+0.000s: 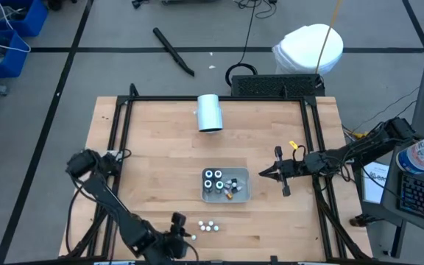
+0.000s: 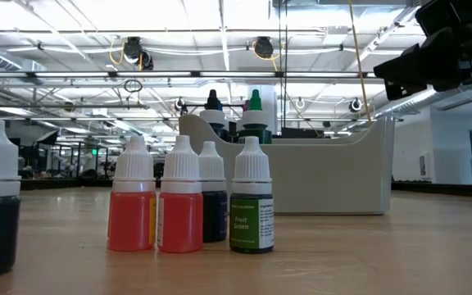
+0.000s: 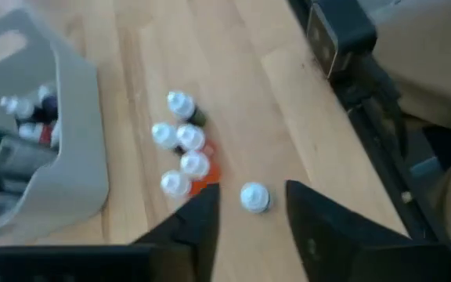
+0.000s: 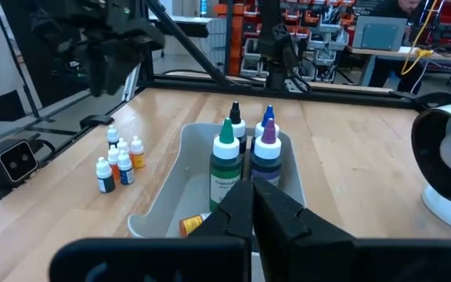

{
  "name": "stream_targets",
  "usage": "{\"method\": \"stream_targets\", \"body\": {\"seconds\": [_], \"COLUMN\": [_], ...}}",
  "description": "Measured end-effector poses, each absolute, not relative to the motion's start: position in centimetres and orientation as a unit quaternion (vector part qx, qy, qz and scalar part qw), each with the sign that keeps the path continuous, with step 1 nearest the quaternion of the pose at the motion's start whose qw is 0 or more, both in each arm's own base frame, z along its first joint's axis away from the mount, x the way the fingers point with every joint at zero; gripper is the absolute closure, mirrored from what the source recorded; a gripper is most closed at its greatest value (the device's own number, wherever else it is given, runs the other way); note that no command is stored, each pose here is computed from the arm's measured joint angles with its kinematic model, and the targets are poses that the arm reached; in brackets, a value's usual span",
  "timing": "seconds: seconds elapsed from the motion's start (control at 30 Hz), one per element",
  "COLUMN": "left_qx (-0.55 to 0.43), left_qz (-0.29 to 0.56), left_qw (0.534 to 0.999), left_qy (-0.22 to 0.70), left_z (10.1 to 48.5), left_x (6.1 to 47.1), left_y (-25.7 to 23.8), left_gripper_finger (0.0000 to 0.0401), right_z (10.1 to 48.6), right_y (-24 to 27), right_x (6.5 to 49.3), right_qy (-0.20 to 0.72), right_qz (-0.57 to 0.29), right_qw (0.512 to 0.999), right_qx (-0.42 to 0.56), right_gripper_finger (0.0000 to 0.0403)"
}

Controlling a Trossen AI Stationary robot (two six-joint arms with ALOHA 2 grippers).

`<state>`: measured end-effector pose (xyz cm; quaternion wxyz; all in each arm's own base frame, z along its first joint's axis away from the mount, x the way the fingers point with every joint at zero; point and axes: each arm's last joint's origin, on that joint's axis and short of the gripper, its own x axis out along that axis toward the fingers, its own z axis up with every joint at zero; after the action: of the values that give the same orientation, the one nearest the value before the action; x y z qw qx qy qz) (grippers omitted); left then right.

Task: Pick & Place food coloring
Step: Put the small blue food coloring bottle into the gray bin

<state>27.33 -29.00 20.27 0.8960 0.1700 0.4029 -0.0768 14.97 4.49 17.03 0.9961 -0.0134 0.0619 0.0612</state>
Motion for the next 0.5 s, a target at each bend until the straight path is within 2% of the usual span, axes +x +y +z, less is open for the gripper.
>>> {"method": "stream_targets", "body": {"seconds": [0.13, 0.23, 0.5], "left_qx": [0.156, 0.133, 0.084], "left_qz": [-0.107, -0.123, -0.156], "left_qw": [0.889, 0.884, 0.87], "left_qy": [0.417, 0.432, 0.461], "left_z": [20.2, 19.6, 17.7], "left_x": [28.9, 29.8, 31.2], "left_y": [-28.9, -28.0, -25.6], "left_gripper_finger": [0.0181, 0.0148, 0.0133], "right_z": [17.0, 17.0, 17.0], "right_y": [4.5, 4.5, 4.5], "right_x": [15.0, 15.0, 15.0], "right_qy": [0.064, 0.064, 0.064], "right_qz": [0.061, 0.062, 0.062], "right_qw": [0.996, 0.996, 0.996], "right_qx": [-0.017, -0.025, -0.025], "right_gripper_finger": [0.0403, 0.0403, 0.0403]}}
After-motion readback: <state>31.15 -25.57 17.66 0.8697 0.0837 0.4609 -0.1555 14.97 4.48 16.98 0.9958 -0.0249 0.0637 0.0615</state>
